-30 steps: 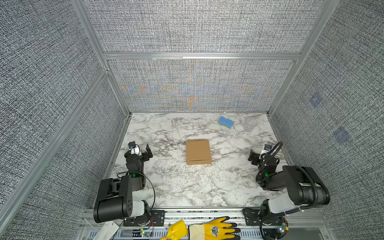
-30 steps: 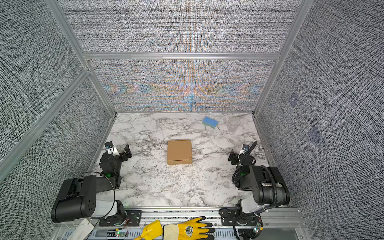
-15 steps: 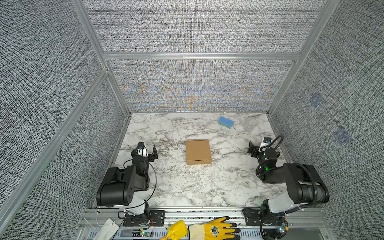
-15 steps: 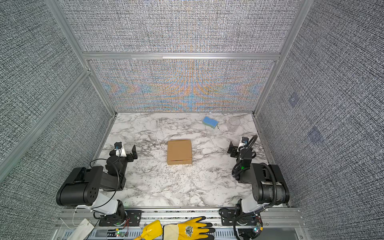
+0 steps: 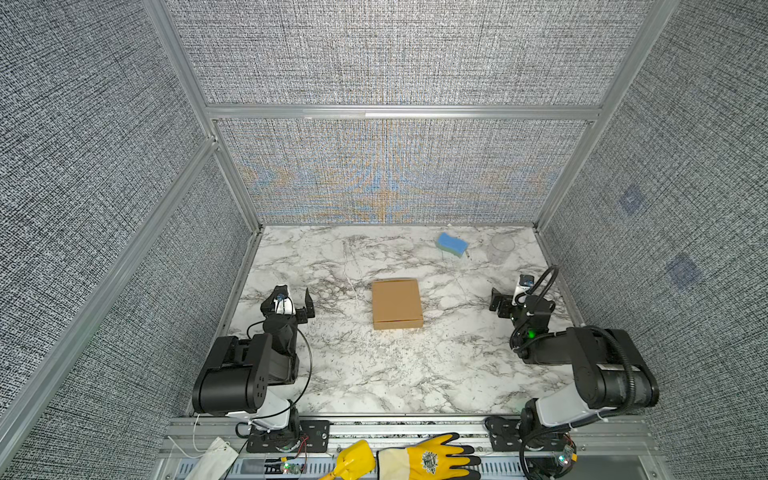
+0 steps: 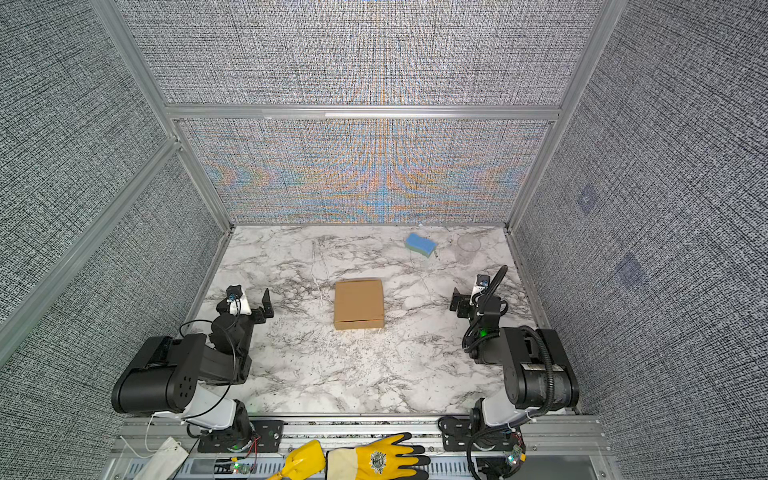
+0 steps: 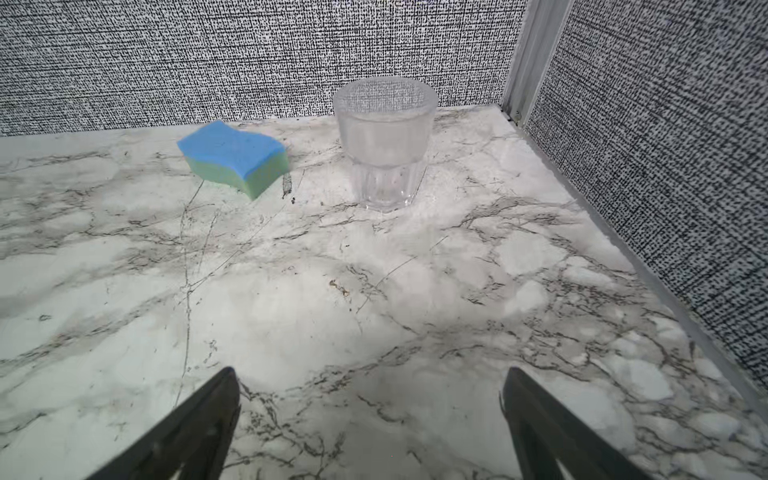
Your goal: Fold the paper box
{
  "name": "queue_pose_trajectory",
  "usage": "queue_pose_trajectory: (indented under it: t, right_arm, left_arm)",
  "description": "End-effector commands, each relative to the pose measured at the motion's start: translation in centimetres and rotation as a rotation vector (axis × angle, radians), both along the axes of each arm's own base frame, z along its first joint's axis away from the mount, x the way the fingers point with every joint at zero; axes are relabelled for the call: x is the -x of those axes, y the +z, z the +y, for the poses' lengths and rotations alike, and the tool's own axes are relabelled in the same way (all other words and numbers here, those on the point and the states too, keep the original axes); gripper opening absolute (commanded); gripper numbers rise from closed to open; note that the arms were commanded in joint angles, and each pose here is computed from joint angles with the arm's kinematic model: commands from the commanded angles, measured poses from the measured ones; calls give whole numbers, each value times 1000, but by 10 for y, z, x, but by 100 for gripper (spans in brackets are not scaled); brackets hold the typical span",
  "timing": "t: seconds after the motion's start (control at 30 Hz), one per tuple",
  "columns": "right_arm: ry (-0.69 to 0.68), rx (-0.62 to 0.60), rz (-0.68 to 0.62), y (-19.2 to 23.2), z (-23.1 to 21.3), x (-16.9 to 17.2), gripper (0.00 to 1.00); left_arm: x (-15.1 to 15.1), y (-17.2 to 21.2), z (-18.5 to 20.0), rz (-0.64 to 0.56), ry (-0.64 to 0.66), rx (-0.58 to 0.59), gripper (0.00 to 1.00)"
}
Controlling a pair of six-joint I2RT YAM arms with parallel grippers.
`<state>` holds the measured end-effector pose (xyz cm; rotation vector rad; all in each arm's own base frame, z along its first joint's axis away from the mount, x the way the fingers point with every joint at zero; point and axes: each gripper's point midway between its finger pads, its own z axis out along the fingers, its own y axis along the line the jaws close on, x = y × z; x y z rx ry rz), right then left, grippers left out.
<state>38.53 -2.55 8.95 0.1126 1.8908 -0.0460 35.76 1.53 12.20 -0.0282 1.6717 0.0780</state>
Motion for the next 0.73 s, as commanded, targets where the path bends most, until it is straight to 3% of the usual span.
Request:
queue_pose_trajectory:
  t: [0.0, 0.7]
  right_arm:
    - [-4, 9, -34, 8, -1, -2, 100]
    - [-4, 9, -34, 8, -1, -3, 99]
  left_arm:
    - [-1, 9, -1, -37, -6, -10, 99]
    - [-3, 9, -4, -32, -22, -12, 99]
